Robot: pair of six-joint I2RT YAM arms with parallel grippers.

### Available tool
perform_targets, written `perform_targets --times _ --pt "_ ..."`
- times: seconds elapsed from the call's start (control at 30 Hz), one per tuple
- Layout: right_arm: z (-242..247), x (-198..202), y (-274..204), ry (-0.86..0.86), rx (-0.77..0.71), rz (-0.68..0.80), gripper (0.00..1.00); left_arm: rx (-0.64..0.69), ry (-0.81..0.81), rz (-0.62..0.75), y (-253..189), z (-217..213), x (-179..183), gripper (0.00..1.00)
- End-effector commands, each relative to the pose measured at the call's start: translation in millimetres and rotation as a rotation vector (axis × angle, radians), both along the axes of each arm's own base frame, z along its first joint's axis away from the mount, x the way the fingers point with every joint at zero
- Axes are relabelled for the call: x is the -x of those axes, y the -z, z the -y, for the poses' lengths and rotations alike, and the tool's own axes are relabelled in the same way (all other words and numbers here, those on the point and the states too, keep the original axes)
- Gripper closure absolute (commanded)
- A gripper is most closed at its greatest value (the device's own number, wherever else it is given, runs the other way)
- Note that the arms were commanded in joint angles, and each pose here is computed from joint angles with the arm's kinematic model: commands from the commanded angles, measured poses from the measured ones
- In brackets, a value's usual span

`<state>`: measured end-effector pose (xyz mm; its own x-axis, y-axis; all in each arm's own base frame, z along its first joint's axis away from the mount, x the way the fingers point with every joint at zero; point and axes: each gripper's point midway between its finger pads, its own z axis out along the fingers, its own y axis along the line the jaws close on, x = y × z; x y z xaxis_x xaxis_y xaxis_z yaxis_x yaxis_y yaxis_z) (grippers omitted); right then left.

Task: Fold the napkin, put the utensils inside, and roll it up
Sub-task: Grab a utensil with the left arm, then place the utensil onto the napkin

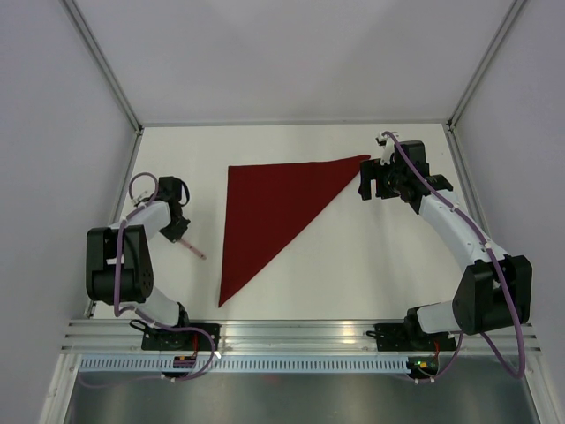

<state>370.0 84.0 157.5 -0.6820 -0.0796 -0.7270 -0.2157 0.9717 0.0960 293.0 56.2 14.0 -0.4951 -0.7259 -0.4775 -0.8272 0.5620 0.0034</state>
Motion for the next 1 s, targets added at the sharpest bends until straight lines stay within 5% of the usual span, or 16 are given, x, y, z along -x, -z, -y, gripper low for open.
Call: perform_targets --times 0.0,0.27,0.47,0.53,0.8,0.97 --pt "1.5 -3.3 -3.3 0.018 0.012 0.010 0.09 0.020 0.124 -0.042 1.2 4.3 -5.7 0.98" --pt "2.7 -3.6 -4.5 0.019 0.016 0.012 0.10 -0.058 0.328 0.180 -87.1 3.2 -58.3 0.98" --pt "4.3 -5.6 -9.9 0.021 0.023 0.034 0.10 -0.057 0.703 0.403 -166.3 53.5 -113.2 0.98" --pt "5.9 -6.6 -10.8 0.025 0.032 0.041 0.10 -0.073 0.883 0.460 -187.7 102.1 -124.6 0.98" --pt "13.7 -11.8 -24.1 0.048 0.065 0.097 0.10 -0.124 1.537 0.422 -166.6 264.6 -126.0 0.98" --pt "25.7 -14.3 -32.3 0.099 0.103 0.134 0.10 -0.052 1.740 0.363 -134.1 323.3 -120.0 0.98"
